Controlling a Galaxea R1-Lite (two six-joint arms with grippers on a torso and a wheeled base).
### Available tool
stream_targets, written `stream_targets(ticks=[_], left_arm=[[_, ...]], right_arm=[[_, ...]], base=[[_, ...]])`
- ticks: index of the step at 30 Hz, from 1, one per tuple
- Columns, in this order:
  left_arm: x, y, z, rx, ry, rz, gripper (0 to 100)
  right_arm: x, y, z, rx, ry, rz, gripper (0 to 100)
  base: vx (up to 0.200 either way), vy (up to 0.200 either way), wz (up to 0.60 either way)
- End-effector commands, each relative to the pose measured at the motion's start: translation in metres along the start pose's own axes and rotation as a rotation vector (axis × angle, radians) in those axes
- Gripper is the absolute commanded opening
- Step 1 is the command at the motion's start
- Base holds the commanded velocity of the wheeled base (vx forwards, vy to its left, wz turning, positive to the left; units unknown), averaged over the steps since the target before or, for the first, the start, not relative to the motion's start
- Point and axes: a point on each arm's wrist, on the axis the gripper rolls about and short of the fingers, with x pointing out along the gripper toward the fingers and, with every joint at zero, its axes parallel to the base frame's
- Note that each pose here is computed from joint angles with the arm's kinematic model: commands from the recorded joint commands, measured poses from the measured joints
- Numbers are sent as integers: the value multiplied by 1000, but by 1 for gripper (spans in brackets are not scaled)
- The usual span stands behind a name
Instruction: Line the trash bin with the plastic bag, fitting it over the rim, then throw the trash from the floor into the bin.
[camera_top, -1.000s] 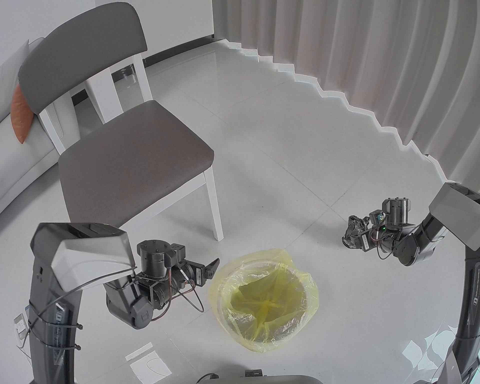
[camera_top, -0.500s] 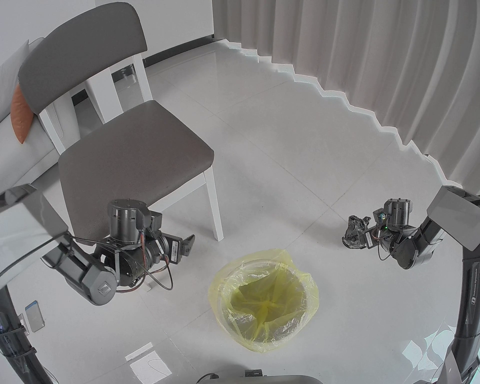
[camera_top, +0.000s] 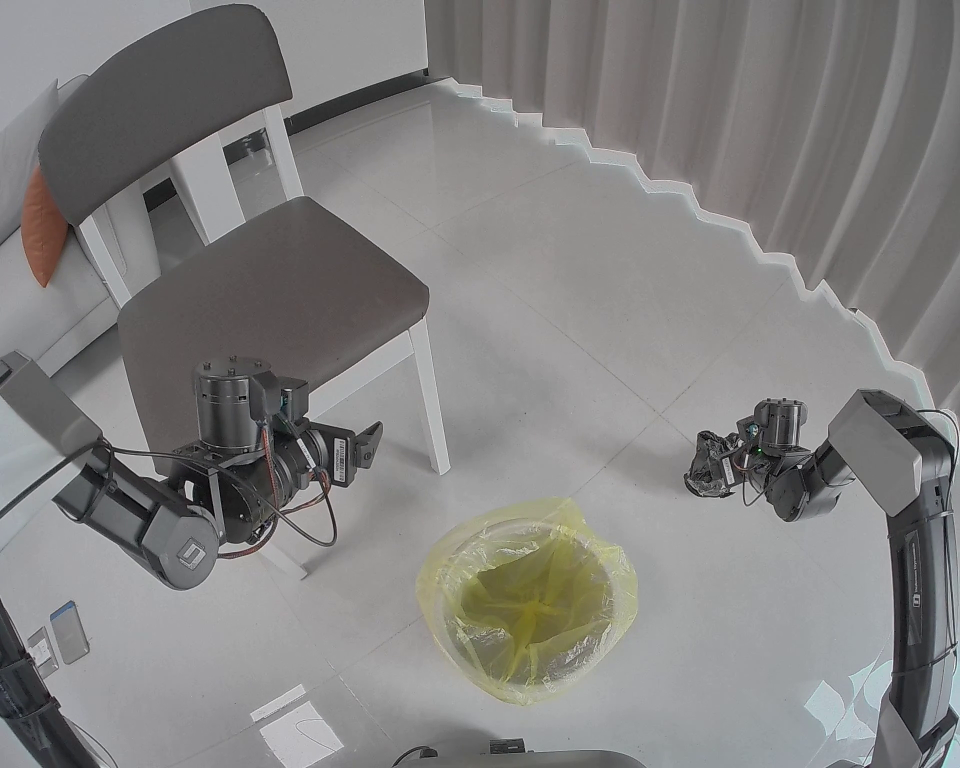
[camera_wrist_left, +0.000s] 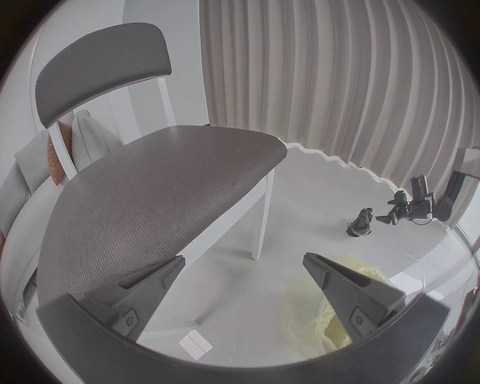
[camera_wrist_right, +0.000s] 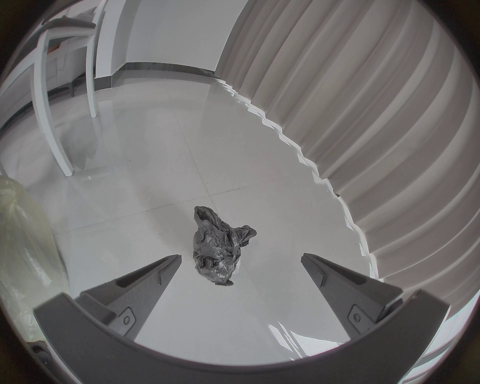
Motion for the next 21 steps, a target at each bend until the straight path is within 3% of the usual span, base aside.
stream_targets(ticks=[1, 4, 11, 21], left_arm=[[7, -8, 2, 1, -13, -16, 100], [5, -8, 1, -3, -11, -11, 100], [3, -8, 2, -3, -17, -11, 100], [0, -8, 2, -4, -22, -10, 100]], right_arm=[[31, 12, -23, 65, 48, 66, 100], [39, 16, -22, 100, 52, 94, 100], [55, 17, -27, 93, 37, 81, 100], [79, 12, -34, 21, 3, 41, 100]], base=[[0, 0, 0], [0, 0, 0], [0, 0, 0], [0, 0, 0]])
